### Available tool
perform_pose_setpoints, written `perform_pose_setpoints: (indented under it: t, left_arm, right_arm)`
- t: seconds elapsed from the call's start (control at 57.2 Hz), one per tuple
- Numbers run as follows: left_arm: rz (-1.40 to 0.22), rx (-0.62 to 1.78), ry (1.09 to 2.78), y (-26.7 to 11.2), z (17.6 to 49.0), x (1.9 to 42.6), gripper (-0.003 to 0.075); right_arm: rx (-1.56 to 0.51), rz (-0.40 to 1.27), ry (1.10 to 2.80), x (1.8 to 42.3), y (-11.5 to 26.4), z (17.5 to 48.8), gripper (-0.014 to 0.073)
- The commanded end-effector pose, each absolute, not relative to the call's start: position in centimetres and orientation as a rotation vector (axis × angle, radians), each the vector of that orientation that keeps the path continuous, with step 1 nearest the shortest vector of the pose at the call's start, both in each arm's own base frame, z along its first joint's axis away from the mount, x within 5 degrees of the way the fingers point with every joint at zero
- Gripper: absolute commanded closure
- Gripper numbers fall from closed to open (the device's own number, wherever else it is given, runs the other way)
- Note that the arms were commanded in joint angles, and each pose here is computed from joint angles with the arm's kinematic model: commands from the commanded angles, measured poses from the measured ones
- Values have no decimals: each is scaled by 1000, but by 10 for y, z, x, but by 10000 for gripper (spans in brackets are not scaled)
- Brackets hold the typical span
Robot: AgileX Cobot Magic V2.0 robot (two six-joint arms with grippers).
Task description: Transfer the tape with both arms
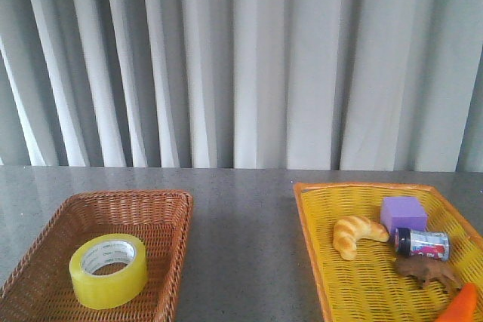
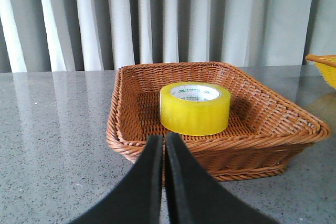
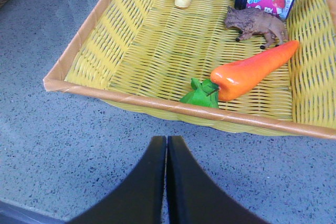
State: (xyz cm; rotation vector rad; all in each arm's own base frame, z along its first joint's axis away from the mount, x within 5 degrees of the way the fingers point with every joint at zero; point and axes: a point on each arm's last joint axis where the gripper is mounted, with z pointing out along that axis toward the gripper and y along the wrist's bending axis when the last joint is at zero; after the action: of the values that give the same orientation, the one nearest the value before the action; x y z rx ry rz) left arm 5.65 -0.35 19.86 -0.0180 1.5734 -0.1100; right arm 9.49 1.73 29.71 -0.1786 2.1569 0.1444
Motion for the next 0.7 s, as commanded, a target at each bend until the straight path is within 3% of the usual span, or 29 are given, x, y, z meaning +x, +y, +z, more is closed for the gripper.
perform_pose_setpoints:
  t: [0.0,0.472,0.681]
  left_arm:
    - [-117,-31,1474,-3,209,55,727]
    - [-117,-31,1474,-3,209,55,727]
    - [-117,-31,1474,-3,209,55,727]
  right_arm:
    - [-161,137,2077,99,17,309,602]
    - [-161,137,2076,99,17,309,602]
    - [-154,57,1884,77,10,312,602]
